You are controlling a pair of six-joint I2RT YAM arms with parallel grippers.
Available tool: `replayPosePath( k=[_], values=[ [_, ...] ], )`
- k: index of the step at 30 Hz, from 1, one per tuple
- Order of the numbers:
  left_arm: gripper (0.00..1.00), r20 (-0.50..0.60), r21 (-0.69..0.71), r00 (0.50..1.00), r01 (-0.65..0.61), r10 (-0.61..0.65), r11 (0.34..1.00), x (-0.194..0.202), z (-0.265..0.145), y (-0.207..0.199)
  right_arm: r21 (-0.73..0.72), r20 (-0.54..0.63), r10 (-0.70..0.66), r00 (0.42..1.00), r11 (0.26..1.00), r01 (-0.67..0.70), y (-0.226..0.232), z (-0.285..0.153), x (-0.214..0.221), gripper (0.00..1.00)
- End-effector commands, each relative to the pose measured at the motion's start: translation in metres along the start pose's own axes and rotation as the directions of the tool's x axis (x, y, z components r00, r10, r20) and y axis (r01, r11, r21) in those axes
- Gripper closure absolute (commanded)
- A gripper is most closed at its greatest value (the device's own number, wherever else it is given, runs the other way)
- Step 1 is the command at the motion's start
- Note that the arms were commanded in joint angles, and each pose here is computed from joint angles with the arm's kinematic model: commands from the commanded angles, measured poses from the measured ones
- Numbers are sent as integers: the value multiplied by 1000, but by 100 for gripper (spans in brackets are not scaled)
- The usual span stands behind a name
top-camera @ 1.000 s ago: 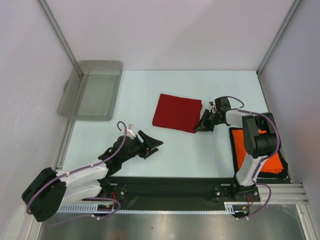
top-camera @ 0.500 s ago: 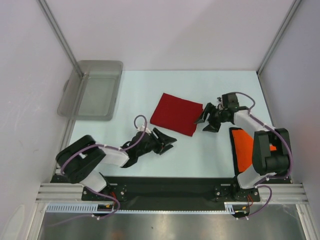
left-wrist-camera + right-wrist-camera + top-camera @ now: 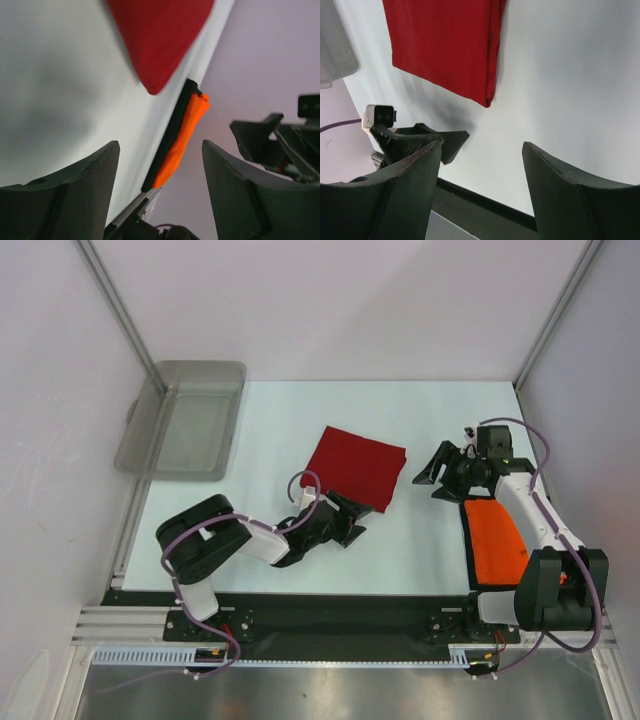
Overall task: Fold and stack the t-shirts
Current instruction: Neatly place the folded tshirt to the corner
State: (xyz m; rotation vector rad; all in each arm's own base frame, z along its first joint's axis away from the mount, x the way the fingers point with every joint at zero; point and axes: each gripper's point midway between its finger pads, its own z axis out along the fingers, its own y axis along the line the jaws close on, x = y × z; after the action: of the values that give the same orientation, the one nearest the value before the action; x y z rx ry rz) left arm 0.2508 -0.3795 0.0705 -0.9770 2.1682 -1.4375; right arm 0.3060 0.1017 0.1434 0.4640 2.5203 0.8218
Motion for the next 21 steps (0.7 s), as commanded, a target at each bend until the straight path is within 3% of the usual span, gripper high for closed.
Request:
replayPosePath(
  k=[1, 4, 12, 21],
  values=[
    [26, 43, -14, 997, 62, -62, 998, -4, 16, -1, 1, 11, -7, 1000, 1000, 7, -6, -9, 4, 28],
    [22, 65, -47, 997, 48, -45, 998, -5, 19, 5, -6, 16, 5, 1000, 1000, -5, -9, -9, 5, 28],
    [27, 143, -60, 988, 69, -60, 996, -18, 31, 9, -17, 32, 22, 999, 1000, -22, -13, -10, 5, 28],
    [27, 158, -53, 982, 112, -103, 992, -14, 58, -6, -12, 46, 30, 998, 999, -29, -19, -16, 4, 27]
  ],
)
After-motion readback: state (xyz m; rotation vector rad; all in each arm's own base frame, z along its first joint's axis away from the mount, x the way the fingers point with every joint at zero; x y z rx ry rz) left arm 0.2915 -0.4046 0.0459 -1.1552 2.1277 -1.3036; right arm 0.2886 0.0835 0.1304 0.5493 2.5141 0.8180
